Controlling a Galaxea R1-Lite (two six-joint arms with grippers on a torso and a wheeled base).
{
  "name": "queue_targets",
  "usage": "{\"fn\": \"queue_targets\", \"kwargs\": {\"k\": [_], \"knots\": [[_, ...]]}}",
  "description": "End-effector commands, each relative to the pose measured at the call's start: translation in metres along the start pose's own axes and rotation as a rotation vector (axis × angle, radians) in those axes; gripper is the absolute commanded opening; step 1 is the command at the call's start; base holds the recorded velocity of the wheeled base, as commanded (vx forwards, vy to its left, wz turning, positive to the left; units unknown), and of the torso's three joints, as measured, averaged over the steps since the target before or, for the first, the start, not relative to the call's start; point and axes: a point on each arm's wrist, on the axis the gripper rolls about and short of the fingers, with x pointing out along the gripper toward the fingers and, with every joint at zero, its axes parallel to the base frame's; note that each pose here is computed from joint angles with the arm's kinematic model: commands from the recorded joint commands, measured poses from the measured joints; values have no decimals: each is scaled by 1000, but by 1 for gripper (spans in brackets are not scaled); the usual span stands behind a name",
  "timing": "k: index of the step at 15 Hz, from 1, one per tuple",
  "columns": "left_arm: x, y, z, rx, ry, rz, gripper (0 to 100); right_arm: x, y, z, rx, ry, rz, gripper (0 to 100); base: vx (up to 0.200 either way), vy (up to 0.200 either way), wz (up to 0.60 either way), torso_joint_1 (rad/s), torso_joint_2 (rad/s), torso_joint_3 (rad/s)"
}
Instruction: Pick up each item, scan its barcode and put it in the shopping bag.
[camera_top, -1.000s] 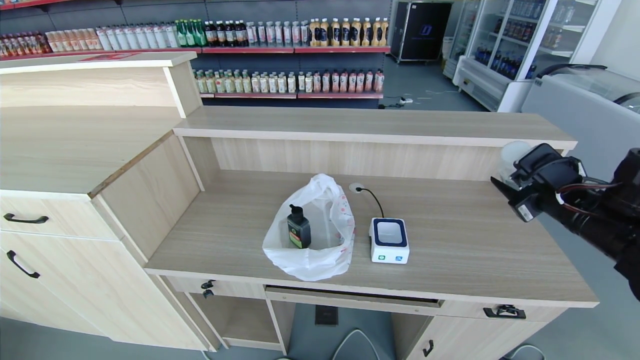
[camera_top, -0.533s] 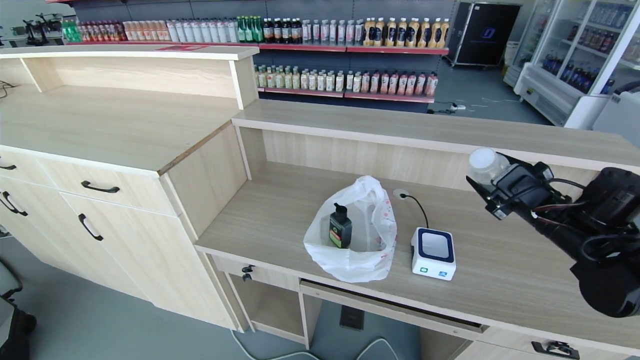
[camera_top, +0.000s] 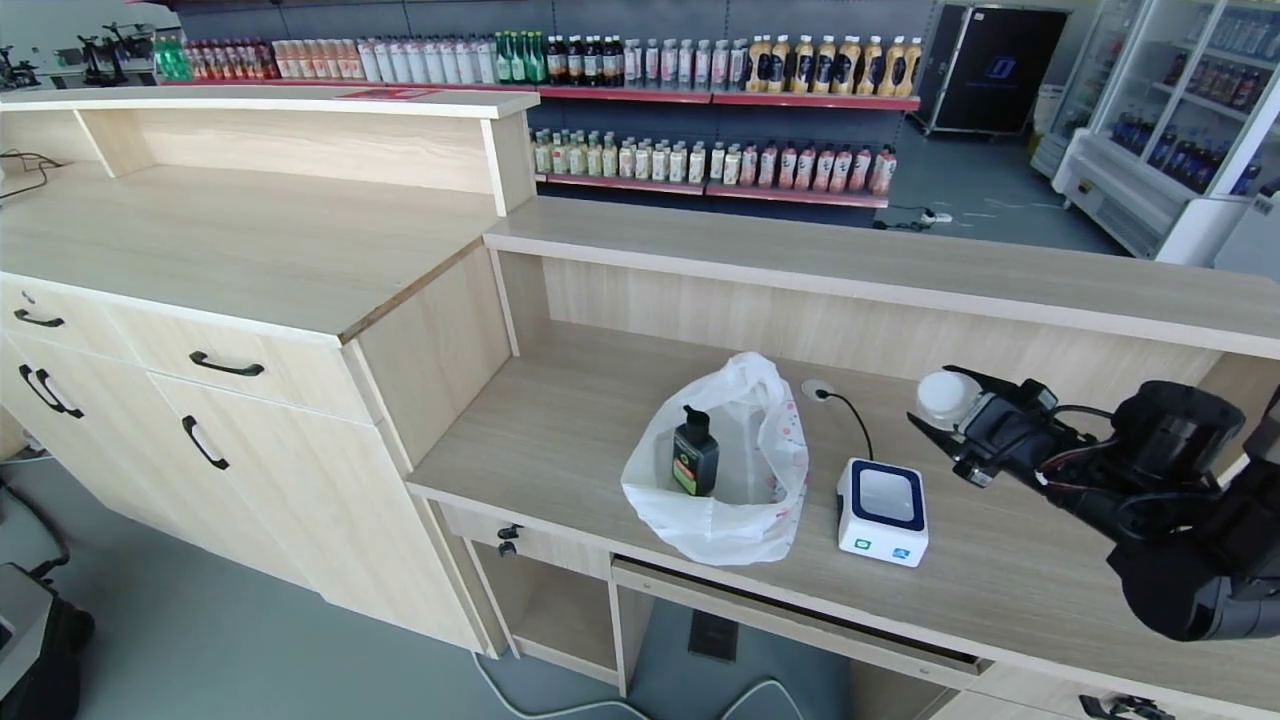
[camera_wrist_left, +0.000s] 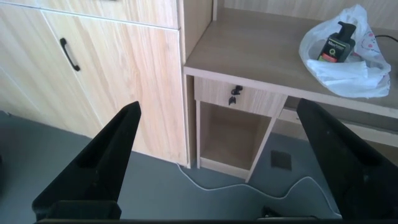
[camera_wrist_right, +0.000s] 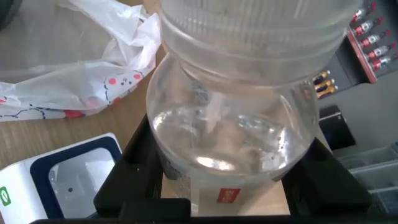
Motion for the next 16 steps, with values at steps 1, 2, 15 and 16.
{"fn": "queue_targets", "kwargs": {"k": [1,2,15,16], "knots": [[0,0,0,0,0,0,100,4,3,-7,5,-10,16,0,0,0,0,0,0,0],[0,0,0,0,0,0,100,7,5,-8,5,-35,31,0,0,0,0,0,0,0],[0,0,0,0,2,0,100,25,16,-28,12,-137,104,0,0,0,0,0,0,0],[0,0,0,0,2,0,100,28,15,-30,10,-142,100,0,0,0,0,0,0,0]]}}
